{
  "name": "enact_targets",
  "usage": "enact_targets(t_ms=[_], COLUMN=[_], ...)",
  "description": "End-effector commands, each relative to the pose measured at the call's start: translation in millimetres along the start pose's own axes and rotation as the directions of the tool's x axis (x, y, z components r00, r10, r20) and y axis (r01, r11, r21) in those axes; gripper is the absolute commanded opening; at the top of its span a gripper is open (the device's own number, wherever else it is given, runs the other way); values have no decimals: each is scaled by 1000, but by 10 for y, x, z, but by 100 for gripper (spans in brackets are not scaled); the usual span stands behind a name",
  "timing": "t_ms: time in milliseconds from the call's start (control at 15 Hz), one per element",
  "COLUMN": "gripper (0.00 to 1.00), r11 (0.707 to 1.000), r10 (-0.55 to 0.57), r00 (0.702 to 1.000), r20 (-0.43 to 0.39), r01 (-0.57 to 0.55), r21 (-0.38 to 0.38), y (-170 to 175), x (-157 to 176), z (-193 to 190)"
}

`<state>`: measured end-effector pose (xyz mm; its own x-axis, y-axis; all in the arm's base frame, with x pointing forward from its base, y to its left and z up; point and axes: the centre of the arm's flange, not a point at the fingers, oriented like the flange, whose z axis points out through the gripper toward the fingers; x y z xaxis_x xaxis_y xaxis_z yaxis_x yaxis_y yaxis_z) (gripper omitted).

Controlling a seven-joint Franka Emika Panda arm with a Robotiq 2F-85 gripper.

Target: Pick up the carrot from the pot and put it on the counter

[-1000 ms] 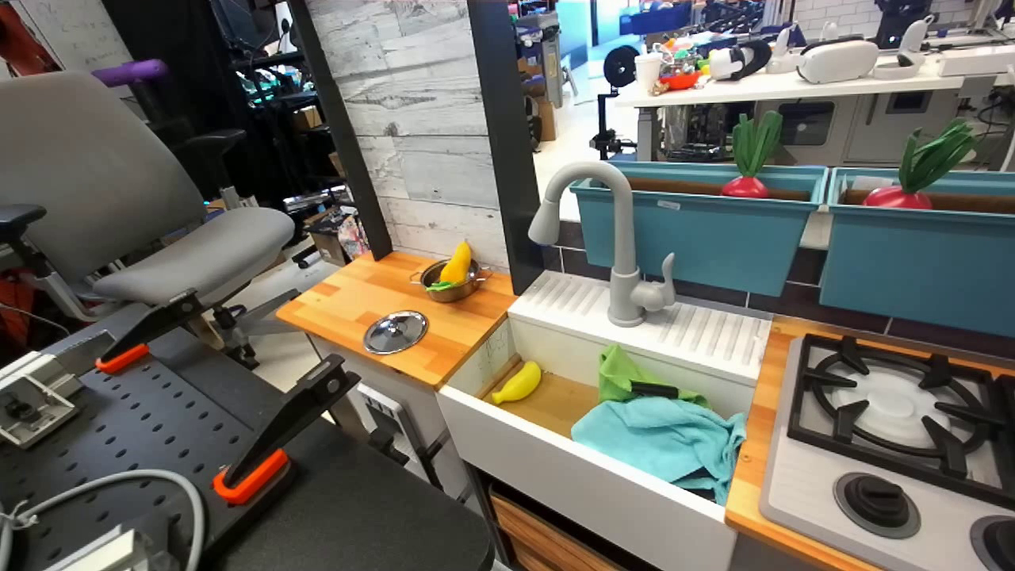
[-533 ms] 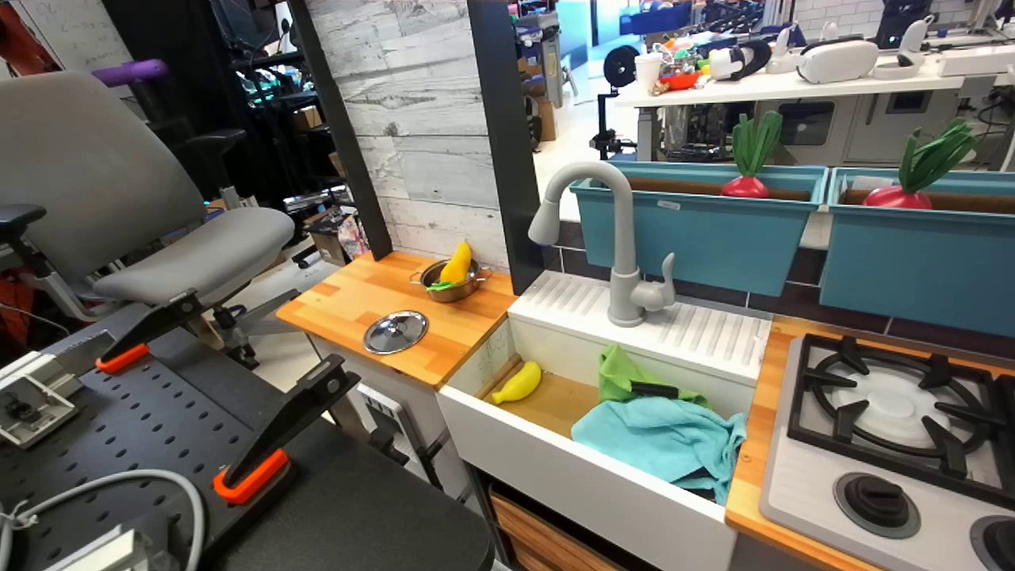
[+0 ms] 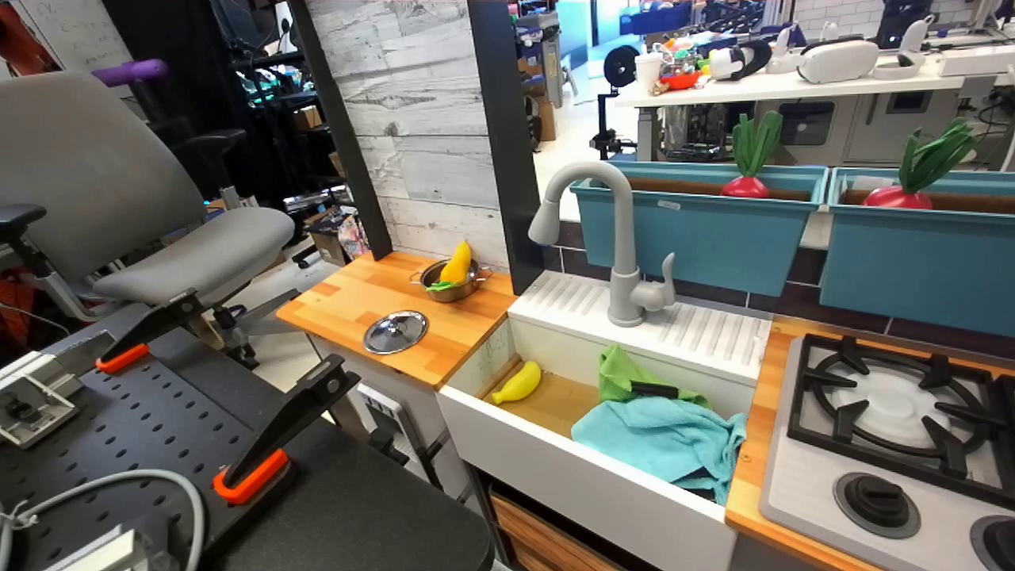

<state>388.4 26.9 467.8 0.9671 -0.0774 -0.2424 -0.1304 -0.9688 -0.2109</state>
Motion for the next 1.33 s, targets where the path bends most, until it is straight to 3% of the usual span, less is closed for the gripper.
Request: enact_targets(t_ms=[0,267,667,733,933,1267], gripper=[100,100,100,100,100,100], r11=[999,996,980,986,981,981], r10=[20,73,192,158,181,181], r00=[998,991,976,982,980,980], r20=[-58,-112,-100,-102,-79,-88], r01=[-22,-78,-196,-163,-185,-185], r21=[-29,-40,-30,-45,-51,-49], y=[212,515,906,809,918,909], x=[191,588,1140,888,1031,1066], z=[230,761,1501,1386,1575,1536])
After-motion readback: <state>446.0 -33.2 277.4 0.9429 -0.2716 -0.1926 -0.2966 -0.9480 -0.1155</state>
